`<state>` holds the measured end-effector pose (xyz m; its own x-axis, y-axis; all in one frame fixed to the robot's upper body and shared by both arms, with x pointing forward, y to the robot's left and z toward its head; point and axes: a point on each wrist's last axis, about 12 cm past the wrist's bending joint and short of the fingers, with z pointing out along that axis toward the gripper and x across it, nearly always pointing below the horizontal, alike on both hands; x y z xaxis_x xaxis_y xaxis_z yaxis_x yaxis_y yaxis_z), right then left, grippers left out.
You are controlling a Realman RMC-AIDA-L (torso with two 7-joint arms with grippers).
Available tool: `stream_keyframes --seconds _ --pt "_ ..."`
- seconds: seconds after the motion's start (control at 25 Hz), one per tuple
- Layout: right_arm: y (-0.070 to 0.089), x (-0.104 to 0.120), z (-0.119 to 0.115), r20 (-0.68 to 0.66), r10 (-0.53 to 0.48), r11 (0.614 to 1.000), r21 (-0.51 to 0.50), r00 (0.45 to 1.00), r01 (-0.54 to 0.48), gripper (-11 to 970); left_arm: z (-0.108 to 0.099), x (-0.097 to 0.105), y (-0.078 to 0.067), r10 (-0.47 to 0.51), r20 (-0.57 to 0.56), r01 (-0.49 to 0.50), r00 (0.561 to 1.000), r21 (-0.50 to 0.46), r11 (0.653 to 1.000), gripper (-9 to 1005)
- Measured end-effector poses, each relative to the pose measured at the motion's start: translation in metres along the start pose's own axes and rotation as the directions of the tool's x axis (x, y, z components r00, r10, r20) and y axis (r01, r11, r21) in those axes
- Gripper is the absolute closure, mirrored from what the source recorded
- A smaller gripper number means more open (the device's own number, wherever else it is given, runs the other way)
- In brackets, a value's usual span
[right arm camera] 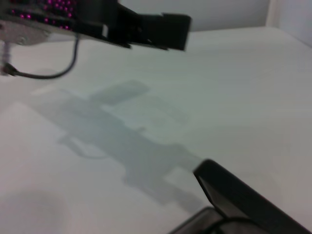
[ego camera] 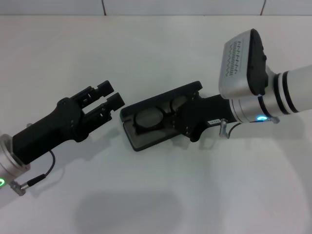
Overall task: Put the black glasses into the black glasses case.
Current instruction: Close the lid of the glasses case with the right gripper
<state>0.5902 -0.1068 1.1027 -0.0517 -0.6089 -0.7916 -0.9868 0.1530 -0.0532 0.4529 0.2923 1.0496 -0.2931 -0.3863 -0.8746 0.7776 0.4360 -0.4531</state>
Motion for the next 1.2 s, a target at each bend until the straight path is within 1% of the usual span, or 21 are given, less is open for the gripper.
stream_keyframes --seconds 0.2,0.44,0.56,0.64,0.72,0.8,0.84,0.92,1.0,1.08,1.2 --pt "0.002 -0.003 -0.01 0.037 0.012 0.999 -0.049 0.999 -0.011 958 0.0 0.0 0.0 0.0 -0.002 0.0 1.0 0.002 1.0 335" --pt "-0.003 -0.005 -0.042 0.164 0.124 0.987 -0.122 0.979 -0.105 958 0.0 0.0 -0.001 0.001 0.002 -0.001 1.0 0.004 1.0 328" --pt "-0.009 -0.008 -0.063 0.275 0.21 0.971 -0.168 0.938 -0.168 958 0.0 -0.001 0.0 0.005 0.003 -0.005 1.0 0.006 1.0 325" --pt "-0.012 -0.01 -0.07 0.348 0.261 0.96 -0.19 0.901 -0.205 958 0.0 -0.001 0.0 0.005 0.003 -0.005 1.0 0.006 1.0 322" --pt "-0.018 -0.013 -0.074 0.416 0.305 0.951 -0.181 0.857 -0.251 958 0.001 -0.002 0.0 0.012 0.002 -0.012 1.0 0.01 1.0 320" --pt "-0.024 -0.015 -0.07 0.442 0.328 0.945 -0.149 0.835 -0.293 958 0.003 -0.003 0.001 0.02 0.002 -0.02 1.0 0.015 1.0 318" --pt "-0.026 -0.016 -0.065 0.435 0.335 0.942 -0.141 0.835 -0.305 958 0.004 -0.003 0.001 0.022 0.0 -0.022 1.0 0.017 1.0 317" --pt "-0.028 -0.021 -0.045 0.404 0.358 0.933 -0.119 0.842 -0.34 958 0.006 -0.003 0.001 0.027 -0.002 -0.027 1.0 0.021 0.999 314" --pt "-0.029 -0.023 -0.03 0.371 0.372 0.927 -0.099 0.851 -0.362 958 0.007 -0.004 0.002 0.029 -0.003 -0.029 1.0 0.022 0.999 312" --pt "-0.027 -0.024 -0.012 0.324 0.373 0.925 -0.058 0.87 -0.375 958 0.008 -0.004 0.002 0.034 -0.003 -0.033 0.999 0.026 0.999 310" --pt "-0.023 -0.023 0.005 0.276 0.363 0.926 -0.001 0.89 -0.378 958 0.009 -0.004 0.002 0.037 -0.003 -0.037 0.999 0.027 0.999 306"
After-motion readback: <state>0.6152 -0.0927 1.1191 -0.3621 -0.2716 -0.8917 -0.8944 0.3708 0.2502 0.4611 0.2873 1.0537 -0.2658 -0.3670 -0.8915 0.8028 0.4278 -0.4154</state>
